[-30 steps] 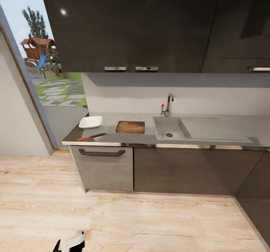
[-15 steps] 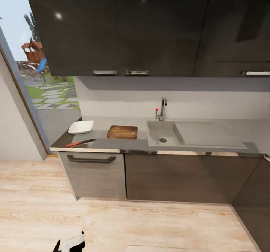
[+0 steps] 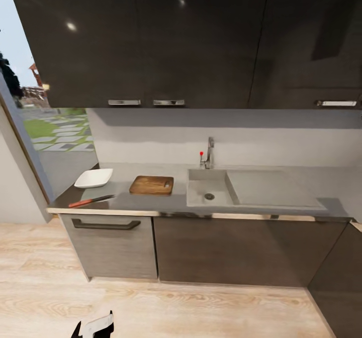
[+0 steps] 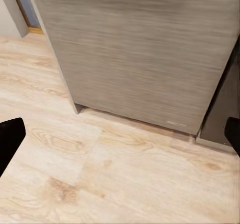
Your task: In the kitchen, take the Vidalia onion out of the sink, dice it on the chopping board with the paring knife, put the diced onion into the bowl on the countertop, then place both the paring knife and the chopping board into the sink.
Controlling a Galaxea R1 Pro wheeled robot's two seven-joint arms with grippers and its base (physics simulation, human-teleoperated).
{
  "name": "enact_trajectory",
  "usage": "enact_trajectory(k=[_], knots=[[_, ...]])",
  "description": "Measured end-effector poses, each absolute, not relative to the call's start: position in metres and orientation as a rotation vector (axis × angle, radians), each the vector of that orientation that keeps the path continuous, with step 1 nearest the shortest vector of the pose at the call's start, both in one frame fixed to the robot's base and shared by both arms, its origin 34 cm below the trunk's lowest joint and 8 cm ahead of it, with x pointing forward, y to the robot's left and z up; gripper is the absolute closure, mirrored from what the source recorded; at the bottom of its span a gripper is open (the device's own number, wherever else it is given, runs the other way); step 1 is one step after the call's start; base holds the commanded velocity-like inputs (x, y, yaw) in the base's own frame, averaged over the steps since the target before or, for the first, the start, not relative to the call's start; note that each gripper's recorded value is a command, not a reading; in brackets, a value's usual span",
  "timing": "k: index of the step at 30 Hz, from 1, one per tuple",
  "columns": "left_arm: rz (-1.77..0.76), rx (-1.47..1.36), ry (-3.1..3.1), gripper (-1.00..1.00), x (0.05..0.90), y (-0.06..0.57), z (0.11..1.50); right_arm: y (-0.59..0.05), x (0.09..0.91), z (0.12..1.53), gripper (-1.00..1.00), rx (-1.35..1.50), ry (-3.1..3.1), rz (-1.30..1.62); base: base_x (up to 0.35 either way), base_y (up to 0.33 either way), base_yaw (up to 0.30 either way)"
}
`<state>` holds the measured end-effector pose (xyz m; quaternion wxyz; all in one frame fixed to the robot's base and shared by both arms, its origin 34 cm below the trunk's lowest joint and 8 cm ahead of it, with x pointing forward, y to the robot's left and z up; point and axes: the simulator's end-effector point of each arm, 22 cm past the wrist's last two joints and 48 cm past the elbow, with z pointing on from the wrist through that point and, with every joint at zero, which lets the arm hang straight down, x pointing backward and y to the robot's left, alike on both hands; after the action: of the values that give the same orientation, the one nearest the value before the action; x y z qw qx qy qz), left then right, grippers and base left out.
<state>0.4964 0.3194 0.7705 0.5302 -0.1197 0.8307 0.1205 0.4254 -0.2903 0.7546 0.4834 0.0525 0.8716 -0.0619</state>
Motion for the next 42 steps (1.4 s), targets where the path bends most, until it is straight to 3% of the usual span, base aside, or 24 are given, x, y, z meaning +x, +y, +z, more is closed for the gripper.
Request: enact_trajectory(k=[10, 26, 42], knots=[[0.285, -0.287, 1.968, -1.0, 0.5, 0.319, 0.776, -0.29, 0.429, 0.759, -1.0, 0.128, 2.109, -0.149, 0.15, -0.183, 0.0], [0.283, -0.288, 1.96, -1.0, 0.502, 0.32, 0.78, -0.29, 0.432, 0.762, -1.0, 0.121, 2.1, -0.148, 0.009, -0.073, 0.0], [0.371, -0.297, 2.043, -1.0, 0.44, 0.364, 0.752, -0.257, 0.421, 0.754, -1.0, 0.156, 2.117, -0.105, 0.0, 0.0, 0.0]])
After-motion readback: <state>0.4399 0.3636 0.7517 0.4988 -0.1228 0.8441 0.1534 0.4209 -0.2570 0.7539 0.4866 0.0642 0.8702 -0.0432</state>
